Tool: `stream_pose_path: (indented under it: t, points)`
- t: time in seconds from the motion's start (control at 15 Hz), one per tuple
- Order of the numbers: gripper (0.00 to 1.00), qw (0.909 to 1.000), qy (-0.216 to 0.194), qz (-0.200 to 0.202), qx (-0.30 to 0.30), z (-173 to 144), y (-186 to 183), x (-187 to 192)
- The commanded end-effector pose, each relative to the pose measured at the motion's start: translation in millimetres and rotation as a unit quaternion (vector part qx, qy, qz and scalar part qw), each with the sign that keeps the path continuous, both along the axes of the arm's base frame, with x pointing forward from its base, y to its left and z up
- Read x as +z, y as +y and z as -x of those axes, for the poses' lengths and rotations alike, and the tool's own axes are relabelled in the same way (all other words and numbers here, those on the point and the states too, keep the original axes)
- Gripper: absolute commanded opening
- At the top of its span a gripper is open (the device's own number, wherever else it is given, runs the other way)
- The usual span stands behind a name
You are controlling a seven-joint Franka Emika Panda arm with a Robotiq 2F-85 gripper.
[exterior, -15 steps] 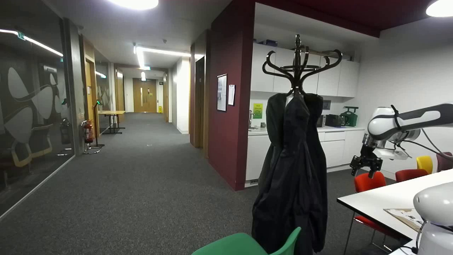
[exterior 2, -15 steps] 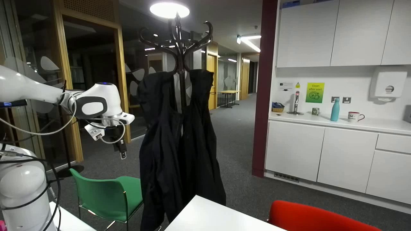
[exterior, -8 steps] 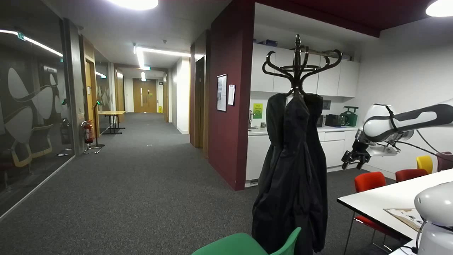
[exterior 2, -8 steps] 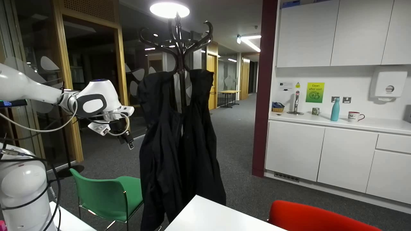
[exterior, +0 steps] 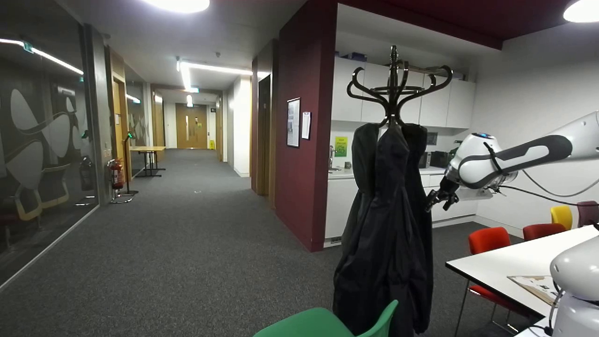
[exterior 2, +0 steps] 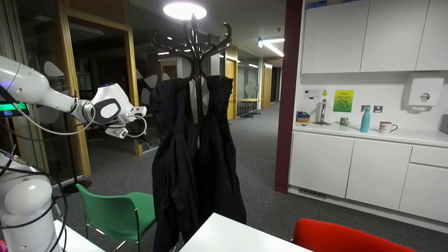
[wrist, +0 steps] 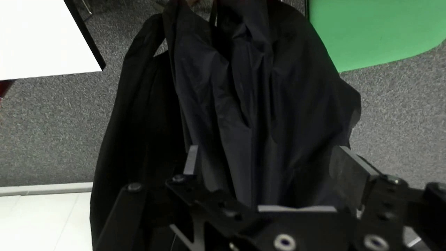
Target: Put the middle jersey on the seat of the chair
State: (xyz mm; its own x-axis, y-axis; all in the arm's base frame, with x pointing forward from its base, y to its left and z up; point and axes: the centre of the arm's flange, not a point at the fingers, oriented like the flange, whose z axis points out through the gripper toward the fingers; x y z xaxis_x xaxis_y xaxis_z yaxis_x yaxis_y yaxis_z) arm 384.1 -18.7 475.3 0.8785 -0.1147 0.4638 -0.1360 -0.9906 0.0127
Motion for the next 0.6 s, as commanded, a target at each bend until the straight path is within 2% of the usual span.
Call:
stream_pose_path:
  t: [0.0,0.07,0.13,0.4,0.47,0.53]
  points:
    - [1.0,0.9994,-0.026,0.001,-0.022,-36,7,31]
    - [1.0,0.9993,-0.02,-0.005,-0.032,-37,8,38]
    - [1.0,0.9997,-0.019,-0.006,-0.015,-20,8,24]
    - [1.0,0.9994,-0.022,-0.01,-0.022,-28,8,30]
    - [1.0,0.9993,-0.028,-0.009,-0.022,-23,5,23]
    - [1.0,0.998,-0.058,-0.005,-0.024,-20,2,19]
